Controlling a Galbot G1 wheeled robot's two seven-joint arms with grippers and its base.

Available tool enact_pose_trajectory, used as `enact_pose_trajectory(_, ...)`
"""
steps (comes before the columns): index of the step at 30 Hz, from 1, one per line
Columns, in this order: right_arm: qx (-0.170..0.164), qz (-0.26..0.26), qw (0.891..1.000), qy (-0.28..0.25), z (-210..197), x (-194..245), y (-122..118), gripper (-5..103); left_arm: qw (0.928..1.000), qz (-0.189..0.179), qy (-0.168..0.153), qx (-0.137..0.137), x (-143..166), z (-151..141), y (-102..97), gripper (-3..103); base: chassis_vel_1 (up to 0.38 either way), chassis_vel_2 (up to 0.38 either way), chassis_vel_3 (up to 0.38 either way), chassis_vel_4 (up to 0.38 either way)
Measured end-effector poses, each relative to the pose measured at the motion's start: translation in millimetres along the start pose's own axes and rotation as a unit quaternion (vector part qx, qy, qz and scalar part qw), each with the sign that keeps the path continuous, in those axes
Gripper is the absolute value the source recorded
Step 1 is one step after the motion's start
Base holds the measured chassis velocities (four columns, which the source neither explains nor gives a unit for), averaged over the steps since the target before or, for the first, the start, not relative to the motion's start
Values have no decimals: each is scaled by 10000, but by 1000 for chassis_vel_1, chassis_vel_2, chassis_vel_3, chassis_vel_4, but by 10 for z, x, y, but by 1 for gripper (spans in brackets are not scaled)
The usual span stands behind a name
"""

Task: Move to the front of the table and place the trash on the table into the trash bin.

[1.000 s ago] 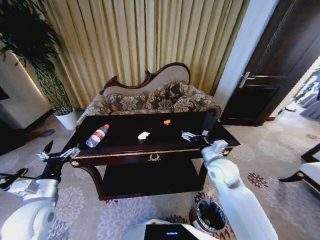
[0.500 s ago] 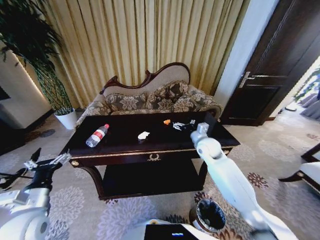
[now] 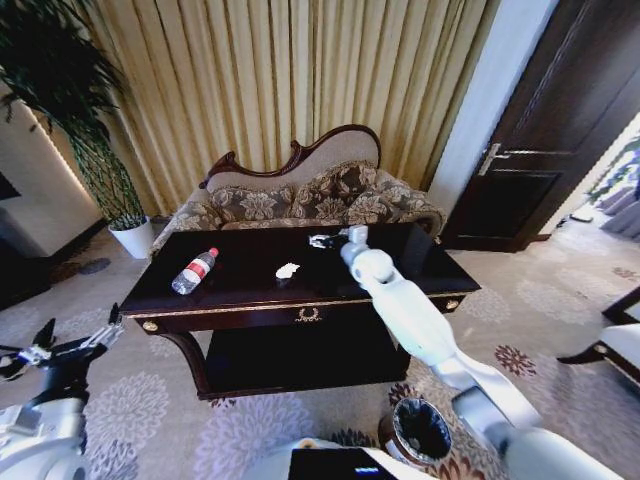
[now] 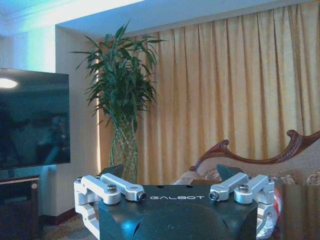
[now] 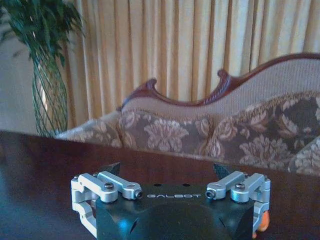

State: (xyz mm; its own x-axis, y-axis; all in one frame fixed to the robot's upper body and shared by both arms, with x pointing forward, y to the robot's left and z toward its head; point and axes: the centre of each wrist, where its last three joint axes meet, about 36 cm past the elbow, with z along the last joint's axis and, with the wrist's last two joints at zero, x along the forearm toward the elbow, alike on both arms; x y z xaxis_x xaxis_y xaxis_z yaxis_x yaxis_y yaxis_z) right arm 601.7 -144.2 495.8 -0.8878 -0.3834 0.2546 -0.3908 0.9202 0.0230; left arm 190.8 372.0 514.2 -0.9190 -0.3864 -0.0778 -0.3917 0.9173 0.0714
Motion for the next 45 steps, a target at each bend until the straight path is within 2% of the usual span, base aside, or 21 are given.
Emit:
enact_pose_trajectory(6, 183, 175, 9995, 175, 74, -141, -41, 100, 10000, -38, -12, 11, 8, 0, 17, 100, 0, 0, 0, 0)
enact_pose_trajectory(15, 272, 544, 9978, 280, 64, -168, -389, 100, 10000, -17, -25, 43, 18, -3, -5, 100, 0, 0, 0, 0)
enact_pose_trajectory(22, 185, 810, 9955, 466, 177, -218, -627, 100, 9999, 24, -94, 37, 15, -47, -23, 100, 0, 0, 0, 0)
enact_pose_trajectory(41, 25, 902, 9945, 538, 334, -156, -704, 100, 9998, 69, -201, 42, -35, -109, 30, 100, 0, 0, 0, 0)
enact_pose_trajectory(42, 13, 907, 9944, 547, 353, -155, -704, 102, 9998, 71, -202, 47, -34, -113, 27, 100, 0, 0, 0, 0)
enact_pose_trajectory(45, 1, 916, 9943, 551, 366, -159, -709, 98, 9998, 71, -201, 51, -27, -117, 23, 100, 0, 0, 0, 0)
